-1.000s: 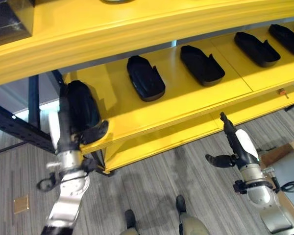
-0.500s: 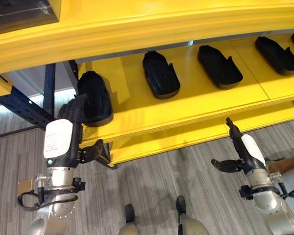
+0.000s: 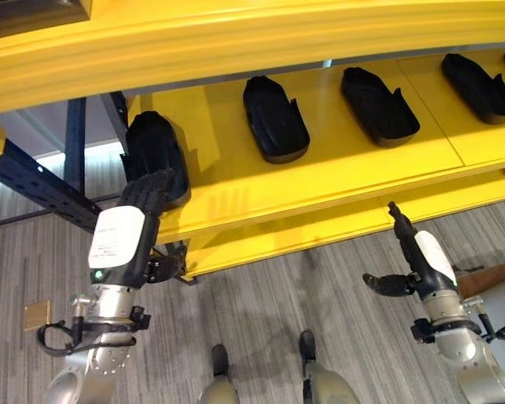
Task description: Move parts from the plastic box to the shelf.
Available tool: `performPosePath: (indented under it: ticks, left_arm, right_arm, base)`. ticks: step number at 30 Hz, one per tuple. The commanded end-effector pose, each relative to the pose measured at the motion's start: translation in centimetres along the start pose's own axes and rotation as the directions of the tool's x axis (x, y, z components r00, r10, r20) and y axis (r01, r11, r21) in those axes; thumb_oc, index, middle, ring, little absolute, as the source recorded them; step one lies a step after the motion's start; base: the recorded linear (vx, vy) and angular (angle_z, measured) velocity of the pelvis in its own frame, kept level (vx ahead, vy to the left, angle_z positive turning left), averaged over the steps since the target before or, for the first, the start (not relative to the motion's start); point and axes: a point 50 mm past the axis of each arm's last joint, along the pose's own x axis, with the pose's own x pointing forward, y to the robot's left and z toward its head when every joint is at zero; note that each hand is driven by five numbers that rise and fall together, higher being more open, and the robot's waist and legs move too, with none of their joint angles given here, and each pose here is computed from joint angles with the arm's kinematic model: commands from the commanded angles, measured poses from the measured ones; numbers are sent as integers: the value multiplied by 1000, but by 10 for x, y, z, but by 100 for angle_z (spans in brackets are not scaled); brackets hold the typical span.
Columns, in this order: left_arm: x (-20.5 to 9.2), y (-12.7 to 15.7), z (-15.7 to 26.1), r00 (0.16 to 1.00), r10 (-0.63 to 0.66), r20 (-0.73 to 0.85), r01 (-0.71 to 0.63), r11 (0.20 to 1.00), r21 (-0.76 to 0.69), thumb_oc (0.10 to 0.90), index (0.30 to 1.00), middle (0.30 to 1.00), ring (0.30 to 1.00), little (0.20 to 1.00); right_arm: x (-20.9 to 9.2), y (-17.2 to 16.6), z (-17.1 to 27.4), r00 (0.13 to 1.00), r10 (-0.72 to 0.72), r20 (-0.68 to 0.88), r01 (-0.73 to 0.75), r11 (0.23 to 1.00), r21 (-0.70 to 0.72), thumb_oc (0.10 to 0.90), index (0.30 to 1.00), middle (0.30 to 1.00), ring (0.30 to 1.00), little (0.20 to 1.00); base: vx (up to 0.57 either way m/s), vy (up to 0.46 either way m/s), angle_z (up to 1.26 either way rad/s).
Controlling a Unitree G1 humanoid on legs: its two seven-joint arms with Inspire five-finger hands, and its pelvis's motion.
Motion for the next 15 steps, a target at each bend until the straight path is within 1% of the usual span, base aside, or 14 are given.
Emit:
performPosePath:
  ticks: [1, 6, 15]
  left_arm:
    - [20, 25, 12, 984, 110, 140, -118, 992, 54, 900, 1000, 1000, 1000, 1000]
    - [17, 19, 11, 990, 65, 125, -70, 997, 40, 900, 1000, 1000, 1000, 1000]
    - [14, 15, 10, 994, 34, 108, -37, 999, 29, 900, 1000, 1000, 1000, 1000]
  right_arm:
    - [16, -41, 44, 955, -172, 243, 183, 983, -26, 900, 1000, 1000, 1000, 1000]
    - [17, -41, 45, 955, -170, 244, 182, 983, -26, 900, 1000, 1000, 1000, 1000]
    - [18, -42, 47, 951, -174, 254, 188, 982, -33, 900, 1000, 1000, 1000, 1000]
  base:
    - [0, 0, 0]
    - [0, 0, 0]
    - [0, 0, 0]
